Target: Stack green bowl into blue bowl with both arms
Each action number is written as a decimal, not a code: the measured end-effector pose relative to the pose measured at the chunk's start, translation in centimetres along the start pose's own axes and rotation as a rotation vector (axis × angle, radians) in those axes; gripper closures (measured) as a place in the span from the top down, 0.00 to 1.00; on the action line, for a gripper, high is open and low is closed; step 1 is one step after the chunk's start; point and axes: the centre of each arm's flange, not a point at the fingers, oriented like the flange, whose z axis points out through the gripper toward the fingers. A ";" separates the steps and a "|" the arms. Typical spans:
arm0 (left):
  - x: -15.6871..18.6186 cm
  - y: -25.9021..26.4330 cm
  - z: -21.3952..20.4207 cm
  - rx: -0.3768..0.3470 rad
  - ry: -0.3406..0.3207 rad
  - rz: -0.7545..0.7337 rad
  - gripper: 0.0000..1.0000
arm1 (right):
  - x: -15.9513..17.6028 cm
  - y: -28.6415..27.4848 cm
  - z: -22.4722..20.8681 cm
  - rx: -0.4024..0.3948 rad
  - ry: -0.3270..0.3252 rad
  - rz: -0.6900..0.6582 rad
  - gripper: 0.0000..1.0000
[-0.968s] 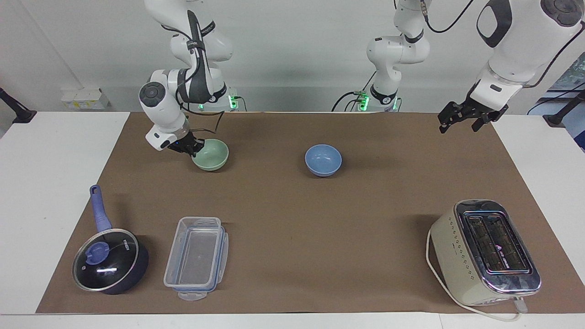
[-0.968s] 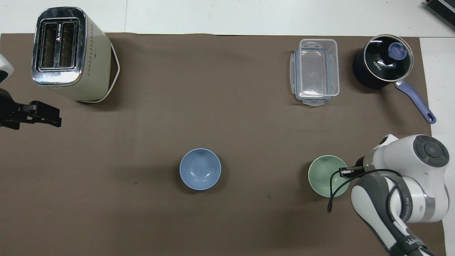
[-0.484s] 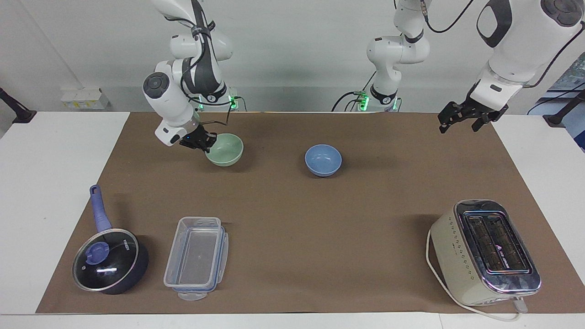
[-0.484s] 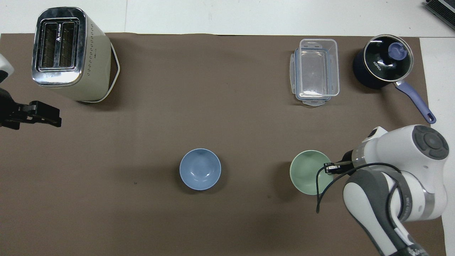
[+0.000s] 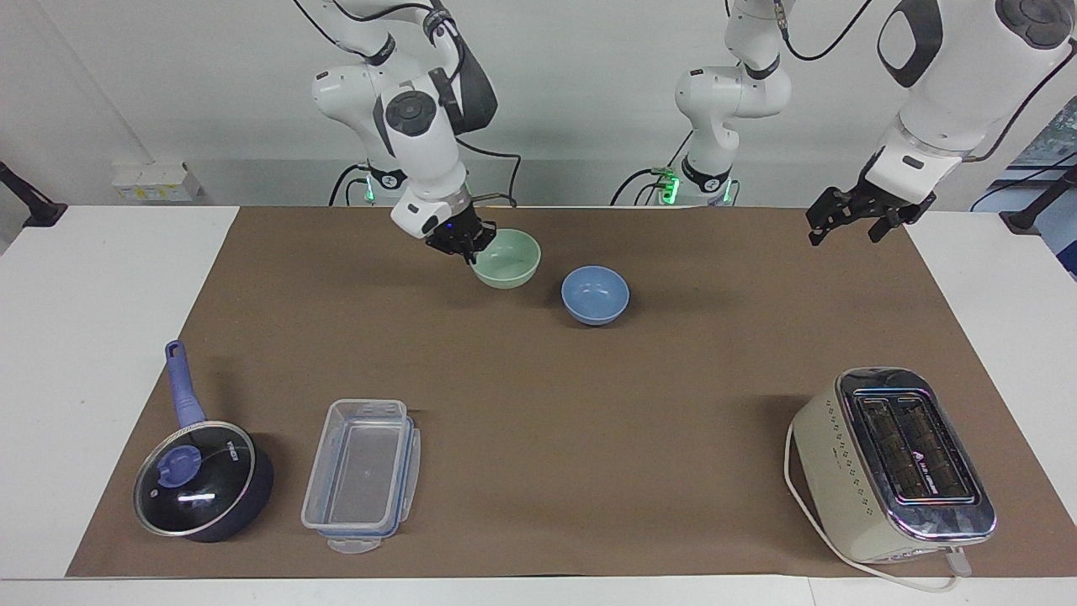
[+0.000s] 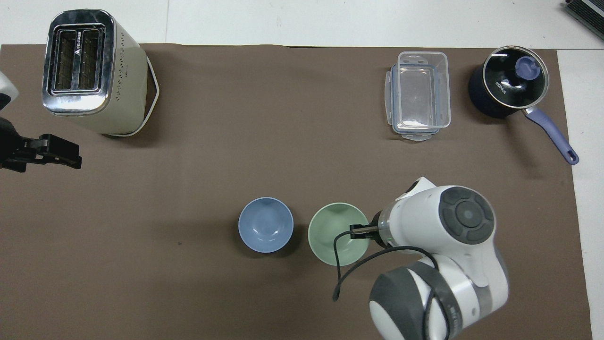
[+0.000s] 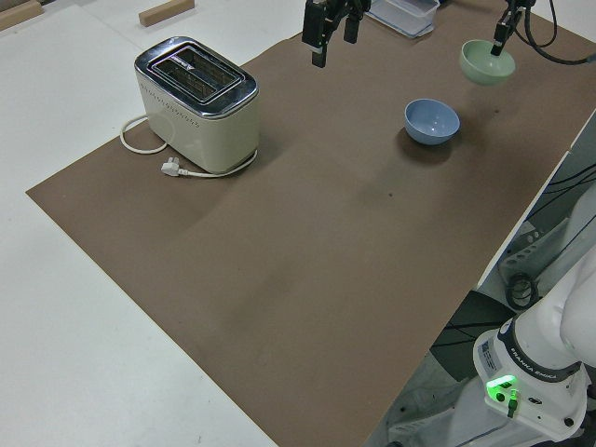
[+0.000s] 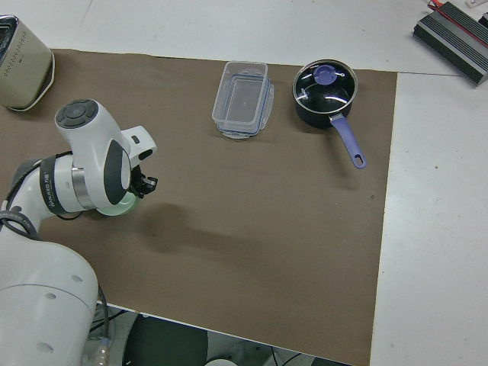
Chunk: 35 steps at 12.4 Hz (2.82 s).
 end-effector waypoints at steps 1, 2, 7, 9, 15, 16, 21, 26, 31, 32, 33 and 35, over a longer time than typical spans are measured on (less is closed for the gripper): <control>0.0 0.0 0.0 0.000 0.000 0.000 1.00 | -0.1 -2.3 0.4 0.004 0.007 0.017 0.04; 0.0 0.0 0.0 0.000 0.000 0.000 1.00 | -0.2 -4.7 1.2 0.011 0.020 0.032 0.04; 0.0 0.0 0.0 0.000 0.000 0.000 1.00 | 0.4 -15.2 5.9 0.016 -0.002 0.113 0.04; 0.0 0.0 0.0 0.000 0.000 0.000 1.00 | 1.0 -16.1 7.1 0.010 -0.011 0.124 0.04; 0.0 0.0 0.0 0.000 0.000 0.000 1.00 | 2.0 -15.1 7.1 0.006 -0.006 0.145 0.04; 0.0 0.0 0.0 0.000 0.000 0.000 1.00 | 2.1 -15.0 7.1 0.005 -0.005 0.148 0.04; 0.0 0.0 0.0 0.000 0.000 0.000 1.00 | 2.5 -14.0 7.3 -0.010 -0.013 0.161 0.04; 0.0 0.0 0.0 0.000 0.000 0.000 1.00 | 2.5 -13.7 7.7 -0.014 -0.016 0.165 0.04; 0.0 0.0 0.0 0.000 0.000 0.000 1.00 | 2.6 -13.7 7.6 -0.013 -0.014 0.165 0.41; 0.0 0.0 0.0 0.000 0.000 0.000 1.00 | 2.6 -13.7 7.3 -0.009 -0.010 0.165 0.53; 0.0 0.0 0.0 0.000 0.000 0.000 1.00 | 2.7 -13.7 6.6 -0.001 0.000 0.166 0.65; 0.0 0.0 0.0 0.000 0.000 0.000 1.00 | 3.3 -12.5 2.8 0.023 0.031 0.183 0.87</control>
